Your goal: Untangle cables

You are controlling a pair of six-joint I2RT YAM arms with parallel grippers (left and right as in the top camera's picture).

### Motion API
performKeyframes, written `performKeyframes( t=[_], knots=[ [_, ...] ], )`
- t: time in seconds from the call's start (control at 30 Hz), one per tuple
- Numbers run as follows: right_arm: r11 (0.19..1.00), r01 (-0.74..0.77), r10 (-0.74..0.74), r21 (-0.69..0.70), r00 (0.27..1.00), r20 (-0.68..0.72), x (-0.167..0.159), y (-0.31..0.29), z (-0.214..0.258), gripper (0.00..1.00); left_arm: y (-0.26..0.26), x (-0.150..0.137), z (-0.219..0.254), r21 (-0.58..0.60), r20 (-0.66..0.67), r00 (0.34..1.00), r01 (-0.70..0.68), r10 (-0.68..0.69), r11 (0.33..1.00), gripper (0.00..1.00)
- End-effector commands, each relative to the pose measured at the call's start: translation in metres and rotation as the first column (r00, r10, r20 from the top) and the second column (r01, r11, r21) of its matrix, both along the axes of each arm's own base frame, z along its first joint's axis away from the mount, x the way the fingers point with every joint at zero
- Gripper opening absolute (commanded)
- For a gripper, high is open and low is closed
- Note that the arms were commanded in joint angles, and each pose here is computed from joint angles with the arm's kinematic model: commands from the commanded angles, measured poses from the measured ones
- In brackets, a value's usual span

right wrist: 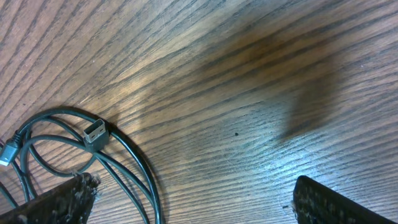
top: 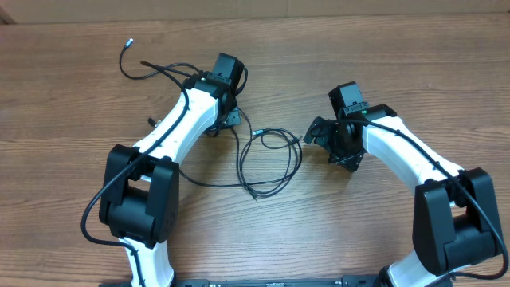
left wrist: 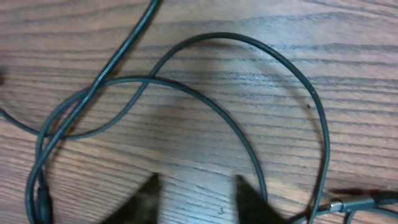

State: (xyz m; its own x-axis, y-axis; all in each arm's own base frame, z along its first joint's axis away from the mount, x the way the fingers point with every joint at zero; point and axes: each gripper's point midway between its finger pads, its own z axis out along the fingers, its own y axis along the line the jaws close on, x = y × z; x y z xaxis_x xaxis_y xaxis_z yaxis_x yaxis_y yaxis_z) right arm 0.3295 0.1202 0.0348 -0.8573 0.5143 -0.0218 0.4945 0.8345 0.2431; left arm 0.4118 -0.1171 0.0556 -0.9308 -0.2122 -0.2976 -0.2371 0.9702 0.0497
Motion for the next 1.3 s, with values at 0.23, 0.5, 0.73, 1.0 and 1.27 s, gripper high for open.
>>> performKeyframes(
  t=[0.23, 0.5, 0.73, 1.0, 1.27],
  knots=[
    [0.999, 0.001, -0.005, 0.034, 0.993, 0.118, 0.027, 0.007, 0.017, 1.0, 0.037, 0.002, 0.007, -0.043, -0.024, 0.989, -0.146, 0.145, 0.988, 0.98],
    [0.976, -0.106, 0.069, 0.188, 0.978, 0.196, 0.04, 0.038, 0.032, 0.96, 0.121, -0.004, 0.002, -0.195, -0.144, 0.918, -0.393, 0.37, 0.899, 1.0],
    [0.899, -0.351, 0.235, 0.263, 0.892, 0.387, 0.065, 0.084, 0.097, 0.5, 0.163, -0.02, -0.007, -0.184, -0.19, 0.833, -0.55, 0.52, 0.815, 1.0],
    [0.916, -0.384, 0.244, 0.116, 0.763, 0.599, 0.106, 0.113, 0.186, 0.56, 0.163, -0.016, -0.016, -0.224, -0.178, 0.846, -0.532, 0.503, 0.816, 0.72],
    [0.9, -0.434, 0.254, 0.046, 0.606, 0.754, 0.144, 0.169, 0.195, 0.49, 0.119, 0.011, -0.002, -0.446, -0.048, 0.995, -0.096, 0.083, 0.89, 0.04]
  ],
)
